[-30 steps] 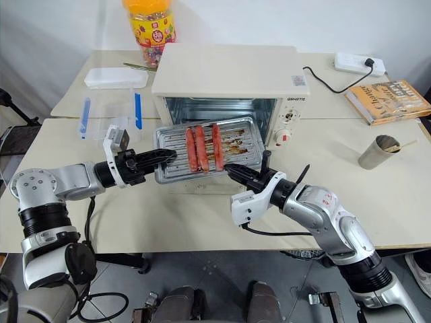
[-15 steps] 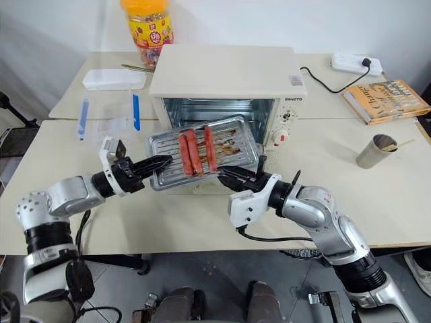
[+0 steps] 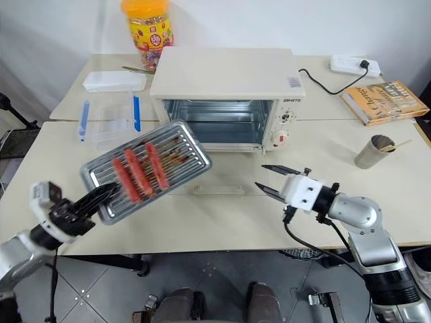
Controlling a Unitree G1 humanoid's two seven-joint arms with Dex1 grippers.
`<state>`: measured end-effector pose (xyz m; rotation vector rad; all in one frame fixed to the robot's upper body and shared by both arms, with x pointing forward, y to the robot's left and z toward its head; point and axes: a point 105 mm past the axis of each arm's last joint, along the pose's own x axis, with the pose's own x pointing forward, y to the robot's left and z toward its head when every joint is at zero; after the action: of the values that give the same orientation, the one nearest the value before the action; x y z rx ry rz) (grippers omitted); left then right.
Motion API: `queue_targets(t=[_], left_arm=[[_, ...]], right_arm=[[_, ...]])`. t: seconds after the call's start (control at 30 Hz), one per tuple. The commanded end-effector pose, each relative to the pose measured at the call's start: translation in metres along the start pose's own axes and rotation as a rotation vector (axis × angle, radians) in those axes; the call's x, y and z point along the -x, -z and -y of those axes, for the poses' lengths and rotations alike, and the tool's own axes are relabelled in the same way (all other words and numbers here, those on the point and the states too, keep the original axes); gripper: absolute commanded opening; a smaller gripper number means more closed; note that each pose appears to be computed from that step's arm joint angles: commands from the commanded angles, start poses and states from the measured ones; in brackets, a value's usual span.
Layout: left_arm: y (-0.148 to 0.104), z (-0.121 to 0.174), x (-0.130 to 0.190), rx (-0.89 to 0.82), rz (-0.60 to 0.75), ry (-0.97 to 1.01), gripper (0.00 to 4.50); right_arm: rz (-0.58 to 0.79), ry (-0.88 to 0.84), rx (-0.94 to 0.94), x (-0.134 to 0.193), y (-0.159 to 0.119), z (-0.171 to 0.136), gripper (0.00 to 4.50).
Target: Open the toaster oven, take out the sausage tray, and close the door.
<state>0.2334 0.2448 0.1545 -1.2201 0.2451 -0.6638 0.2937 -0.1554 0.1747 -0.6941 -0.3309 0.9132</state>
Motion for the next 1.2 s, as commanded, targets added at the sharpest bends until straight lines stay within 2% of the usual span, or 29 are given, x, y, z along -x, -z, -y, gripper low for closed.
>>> queue_targets(t=[0.03,0.13,0.23,0.37,0.47,0.57,0.77,1.03,1.2], left_arm=[[-0.001,0.016,0.025,-0.038,0.123,0.069,0.00],[-0.001,0.011,0.046,-0.028,0.280,0.042,0.00],[-0.001,0.012,0.051,-0.032,0.365,0.042,0.00],[0.005,0.002,0.061,0.032,0.575,-0.010,0.00],[0.001,0.003,0.060,0.060,0.684,-0.004,0.00],[0.005,0.002,0.054,0.093,0.706,-0.002,0.00],[0.004,0.003,0.045,0.103,0.694,-0.012,0.00],[0.002,0.003,0.038,0.092,0.651,-0.030,0.00],[0.003,0.003,0.036,0.088,0.627,-0.025,0.00]], right_arm=[[-0.004,0.081,-0.151,0.016,0.016,0.020,0.90],[-0.083,0.047,-0.307,0.026,0.047,0.016,0.02],[-0.104,0.009,-0.326,0.028,0.056,0.013,0.02],[-0.258,-0.118,-0.519,0.033,0.093,-0.011,0.02],[-0.225,-0.121,-0.564,0.028,0.095,-0.010,0.02],[-0.215,-0.165,-0.579,0.019,0.099,-0.016,0.02],[-0.090,-0.155,-0.573,0.007,0.088,-0.007,0.02],[0.122,-0.093,-0.542,0.001,0.043,0.020,0.02],[0.189,-0.044,-0.549,0.003,0.017,0.035,0.02]])
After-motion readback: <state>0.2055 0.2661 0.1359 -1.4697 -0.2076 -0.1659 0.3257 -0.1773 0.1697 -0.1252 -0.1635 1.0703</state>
